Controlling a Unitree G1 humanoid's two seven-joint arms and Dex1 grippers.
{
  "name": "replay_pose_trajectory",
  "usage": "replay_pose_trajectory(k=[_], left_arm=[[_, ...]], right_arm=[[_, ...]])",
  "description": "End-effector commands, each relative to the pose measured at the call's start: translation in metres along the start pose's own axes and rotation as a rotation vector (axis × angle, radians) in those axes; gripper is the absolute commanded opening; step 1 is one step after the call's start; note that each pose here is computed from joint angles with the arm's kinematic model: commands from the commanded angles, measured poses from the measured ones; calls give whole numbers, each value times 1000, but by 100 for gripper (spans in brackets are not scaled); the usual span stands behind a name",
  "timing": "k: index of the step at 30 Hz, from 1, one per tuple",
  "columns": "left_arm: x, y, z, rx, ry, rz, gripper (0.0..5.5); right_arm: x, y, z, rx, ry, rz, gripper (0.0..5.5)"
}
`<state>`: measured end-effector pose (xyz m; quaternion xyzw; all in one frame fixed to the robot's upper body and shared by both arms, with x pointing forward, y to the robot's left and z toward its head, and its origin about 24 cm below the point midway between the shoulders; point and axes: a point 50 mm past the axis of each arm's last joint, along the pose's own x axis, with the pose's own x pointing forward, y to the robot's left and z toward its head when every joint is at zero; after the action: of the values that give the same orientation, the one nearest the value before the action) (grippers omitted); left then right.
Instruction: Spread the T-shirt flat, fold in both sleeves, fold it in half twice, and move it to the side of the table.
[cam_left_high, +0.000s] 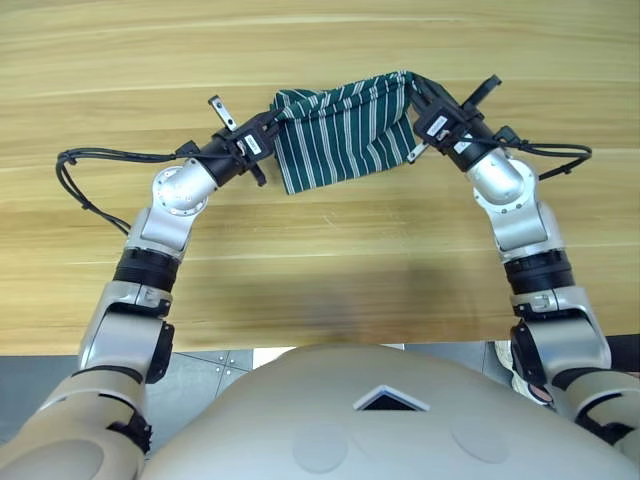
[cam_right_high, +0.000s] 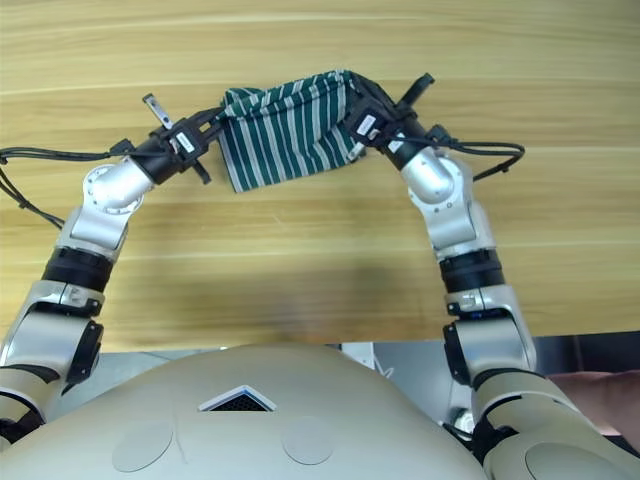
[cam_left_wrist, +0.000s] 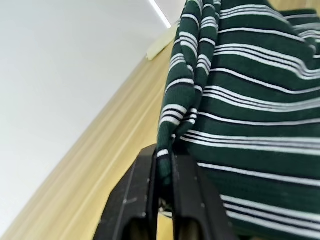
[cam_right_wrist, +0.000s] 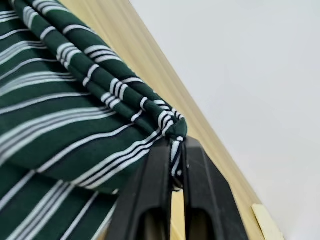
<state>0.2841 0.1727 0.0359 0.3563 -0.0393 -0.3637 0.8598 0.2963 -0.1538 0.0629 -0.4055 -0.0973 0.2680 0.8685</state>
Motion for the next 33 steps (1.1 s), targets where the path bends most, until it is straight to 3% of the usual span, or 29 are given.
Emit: replay_pose_trajectory(k=[1, 11, 15, 22, 27, 33], left_arm=[[6, 6, -10, -19, 40, 17, 61], [33, 31, -17, -75, 80, 126, 205], [37, 48, -24, -65, 170, 245, 271], [14, 58, -48, -44, 297, 473, 372], [-20, 59, -54, -205, 164, 684, 372], [-53, 18, -41, -289, -25, 707, 372]], right_arm=[[11, -5, -5, -30, 22, -24, 73], [41, -13, -19, -38, 101, -80, 226], [45, 4, -3, 2, 5, -27, 297], [30, 27, 34, 15, -199, 138, 300], [54, 34, 10, 139, -41, 191, 300], [72, 13, -35, 356, 365, 50, 300]])
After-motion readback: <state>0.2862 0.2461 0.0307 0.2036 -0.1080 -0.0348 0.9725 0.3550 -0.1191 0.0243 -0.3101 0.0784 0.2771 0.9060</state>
